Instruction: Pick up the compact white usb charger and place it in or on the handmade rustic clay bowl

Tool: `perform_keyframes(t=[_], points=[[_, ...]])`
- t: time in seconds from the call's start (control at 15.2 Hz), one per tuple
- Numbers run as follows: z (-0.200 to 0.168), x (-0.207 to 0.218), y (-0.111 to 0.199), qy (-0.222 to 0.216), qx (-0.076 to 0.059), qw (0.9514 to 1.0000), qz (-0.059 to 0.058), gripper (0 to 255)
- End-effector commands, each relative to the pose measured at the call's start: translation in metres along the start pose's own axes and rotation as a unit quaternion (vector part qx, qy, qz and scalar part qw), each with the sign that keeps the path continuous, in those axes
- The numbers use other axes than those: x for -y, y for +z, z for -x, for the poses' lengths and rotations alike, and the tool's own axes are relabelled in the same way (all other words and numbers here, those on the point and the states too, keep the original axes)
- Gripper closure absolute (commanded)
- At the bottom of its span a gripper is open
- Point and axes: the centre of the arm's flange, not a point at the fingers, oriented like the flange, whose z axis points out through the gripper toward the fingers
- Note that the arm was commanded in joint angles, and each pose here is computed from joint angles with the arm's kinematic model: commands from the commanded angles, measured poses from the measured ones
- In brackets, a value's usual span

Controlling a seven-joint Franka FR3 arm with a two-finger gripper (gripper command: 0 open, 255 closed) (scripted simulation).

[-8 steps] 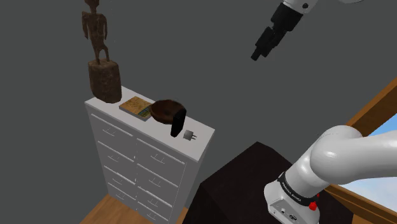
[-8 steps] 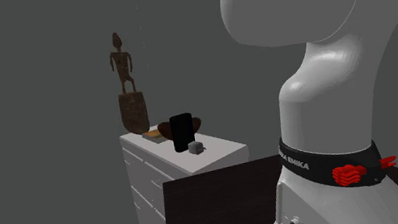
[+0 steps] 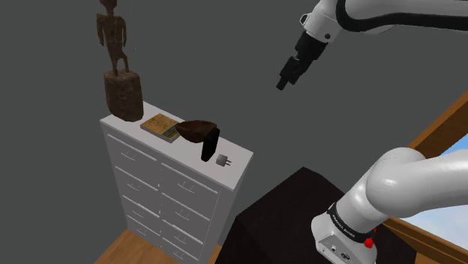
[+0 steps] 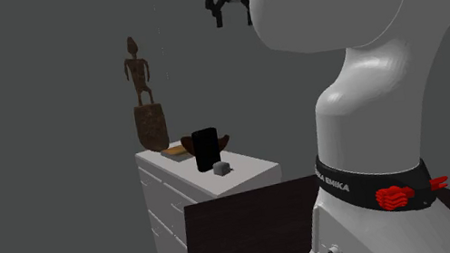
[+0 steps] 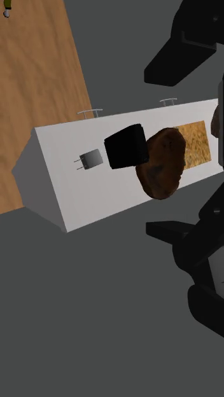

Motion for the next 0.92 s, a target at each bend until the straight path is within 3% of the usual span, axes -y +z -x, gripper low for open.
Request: perform_keyframes(t=[0.0, 0.86], points=[[-0.003, 0.001, 0.025, -0.004, 0.003, 1.0000, -0.002, 0], [-0.037, 0.021, 0.194, -0.031, 0.030, 0.9990, -0.013, 0]])
